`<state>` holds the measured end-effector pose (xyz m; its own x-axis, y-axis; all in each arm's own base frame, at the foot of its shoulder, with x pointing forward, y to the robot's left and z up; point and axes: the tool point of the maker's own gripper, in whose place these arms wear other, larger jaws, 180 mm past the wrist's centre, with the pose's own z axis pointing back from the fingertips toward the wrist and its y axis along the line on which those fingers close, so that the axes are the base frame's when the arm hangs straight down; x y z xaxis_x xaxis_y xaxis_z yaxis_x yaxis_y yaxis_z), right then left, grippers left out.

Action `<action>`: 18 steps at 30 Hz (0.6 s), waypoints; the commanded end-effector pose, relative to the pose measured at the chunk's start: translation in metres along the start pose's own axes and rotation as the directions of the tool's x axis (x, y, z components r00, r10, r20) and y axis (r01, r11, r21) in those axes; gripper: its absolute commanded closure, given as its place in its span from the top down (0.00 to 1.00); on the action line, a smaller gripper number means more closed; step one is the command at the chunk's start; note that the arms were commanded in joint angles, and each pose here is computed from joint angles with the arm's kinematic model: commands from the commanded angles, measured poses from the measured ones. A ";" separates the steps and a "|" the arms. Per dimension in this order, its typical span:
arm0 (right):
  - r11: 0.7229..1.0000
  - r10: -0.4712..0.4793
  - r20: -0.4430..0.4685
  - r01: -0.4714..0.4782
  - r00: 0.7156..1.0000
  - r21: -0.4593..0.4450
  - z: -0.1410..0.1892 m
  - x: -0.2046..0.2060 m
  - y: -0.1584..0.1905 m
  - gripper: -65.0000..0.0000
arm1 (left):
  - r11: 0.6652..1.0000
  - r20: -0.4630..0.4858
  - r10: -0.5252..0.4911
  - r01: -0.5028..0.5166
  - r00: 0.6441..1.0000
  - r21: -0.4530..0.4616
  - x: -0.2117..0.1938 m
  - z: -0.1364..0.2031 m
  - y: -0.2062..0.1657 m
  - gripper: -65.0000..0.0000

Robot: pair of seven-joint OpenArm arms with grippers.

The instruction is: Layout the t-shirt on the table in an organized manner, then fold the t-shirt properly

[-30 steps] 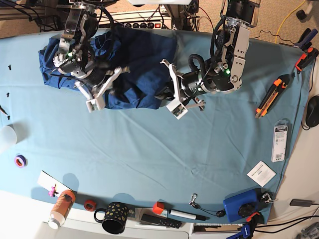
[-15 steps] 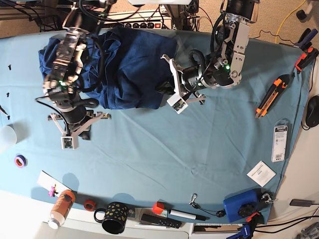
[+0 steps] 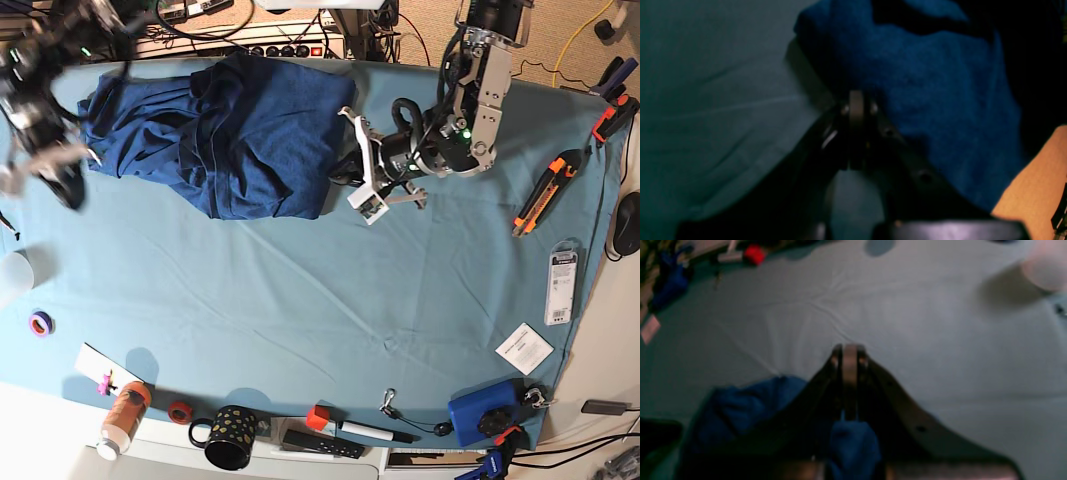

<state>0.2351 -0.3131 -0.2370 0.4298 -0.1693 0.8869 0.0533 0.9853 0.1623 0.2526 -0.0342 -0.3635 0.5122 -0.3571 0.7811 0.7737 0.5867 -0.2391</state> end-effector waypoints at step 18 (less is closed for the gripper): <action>0.884 -0.465 -0.027 0.465 0.885 0.046 0.021 -0.054 -0.122 0.53 | 0.999 0.083 -0.004 0.008 0.997 -0.051 0.021 0.003 -0.008 0.00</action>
<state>0.1794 -0.4119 -0.3187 0.4172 -0.6447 0.6405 0.2317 0.7570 0.6110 0.2492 -0.0395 -0.3580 0.5066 -0.3352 0.7943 0.7862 0.5577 -0.2661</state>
